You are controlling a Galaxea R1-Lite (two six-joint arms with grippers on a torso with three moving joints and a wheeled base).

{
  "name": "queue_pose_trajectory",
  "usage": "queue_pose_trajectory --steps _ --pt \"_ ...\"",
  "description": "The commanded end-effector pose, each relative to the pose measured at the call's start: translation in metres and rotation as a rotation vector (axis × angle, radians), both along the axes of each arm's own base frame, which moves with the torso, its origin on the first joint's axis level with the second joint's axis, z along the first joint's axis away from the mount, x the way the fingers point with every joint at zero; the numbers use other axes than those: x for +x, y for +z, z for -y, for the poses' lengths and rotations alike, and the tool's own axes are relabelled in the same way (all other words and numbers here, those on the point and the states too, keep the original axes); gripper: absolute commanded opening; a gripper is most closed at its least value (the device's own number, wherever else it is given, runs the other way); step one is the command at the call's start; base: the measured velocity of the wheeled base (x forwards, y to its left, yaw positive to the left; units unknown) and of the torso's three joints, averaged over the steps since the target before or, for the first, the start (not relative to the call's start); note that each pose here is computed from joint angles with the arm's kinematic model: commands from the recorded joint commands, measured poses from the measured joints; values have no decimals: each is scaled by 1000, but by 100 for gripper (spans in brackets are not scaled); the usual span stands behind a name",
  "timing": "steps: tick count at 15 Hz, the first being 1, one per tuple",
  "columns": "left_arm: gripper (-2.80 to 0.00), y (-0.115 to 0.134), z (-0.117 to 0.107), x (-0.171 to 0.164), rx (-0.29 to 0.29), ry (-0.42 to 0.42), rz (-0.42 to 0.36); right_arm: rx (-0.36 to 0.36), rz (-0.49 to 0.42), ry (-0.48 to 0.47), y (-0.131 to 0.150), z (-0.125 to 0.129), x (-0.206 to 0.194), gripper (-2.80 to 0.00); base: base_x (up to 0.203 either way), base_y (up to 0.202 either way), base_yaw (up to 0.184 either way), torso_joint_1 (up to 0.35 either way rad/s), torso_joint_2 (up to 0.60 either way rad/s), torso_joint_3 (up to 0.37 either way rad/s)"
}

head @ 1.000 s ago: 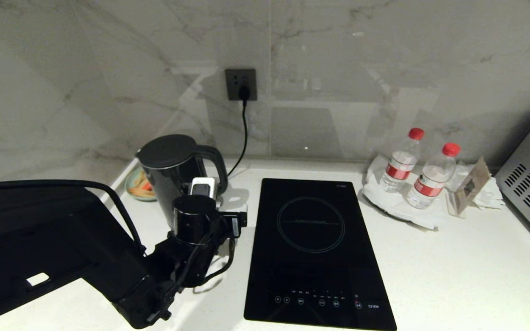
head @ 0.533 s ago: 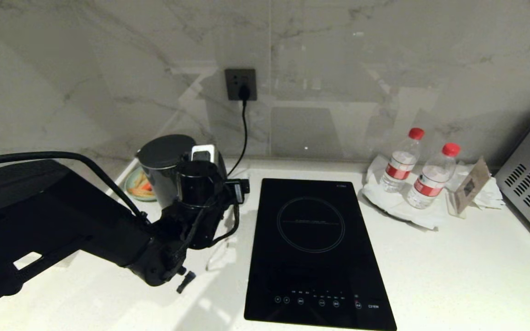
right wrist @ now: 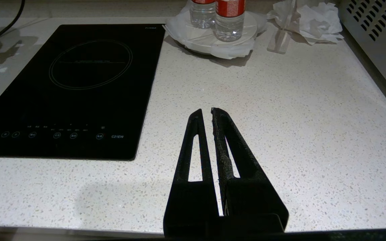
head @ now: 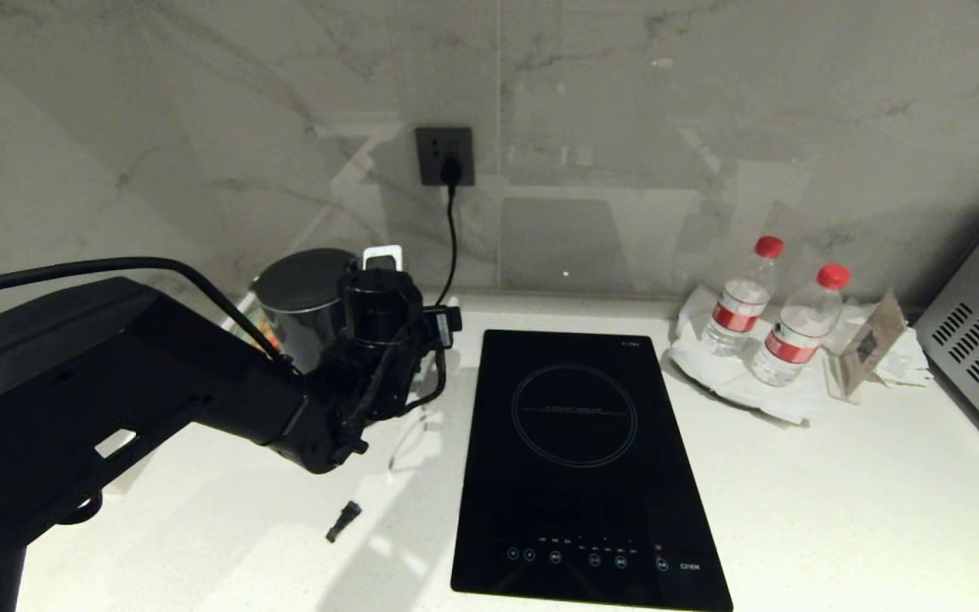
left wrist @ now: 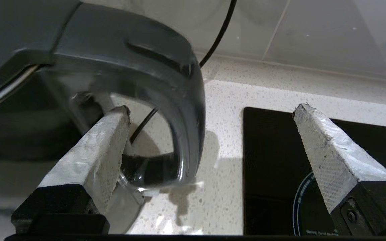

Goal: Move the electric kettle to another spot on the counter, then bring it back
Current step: Pick up the kettle

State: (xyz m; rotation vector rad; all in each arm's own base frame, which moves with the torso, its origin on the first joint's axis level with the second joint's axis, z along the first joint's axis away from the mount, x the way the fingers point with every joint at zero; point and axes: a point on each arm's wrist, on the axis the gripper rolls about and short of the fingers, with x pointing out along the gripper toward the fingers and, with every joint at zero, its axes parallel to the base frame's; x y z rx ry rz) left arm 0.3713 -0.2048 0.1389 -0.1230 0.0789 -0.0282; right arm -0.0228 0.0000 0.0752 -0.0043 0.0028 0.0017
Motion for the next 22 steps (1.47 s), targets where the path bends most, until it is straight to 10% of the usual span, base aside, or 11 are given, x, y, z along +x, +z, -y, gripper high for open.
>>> queue_pose_trajectory --steps 1,22 --pt "0 -3 6 10 -6 4 8 0 0 0 0 0 0 -280 0 0 0 0 0 0" --pt "0 -6 -3 35 10 52 1 0 0 1 0 0 0 -280 0 0 0 0 0 0"
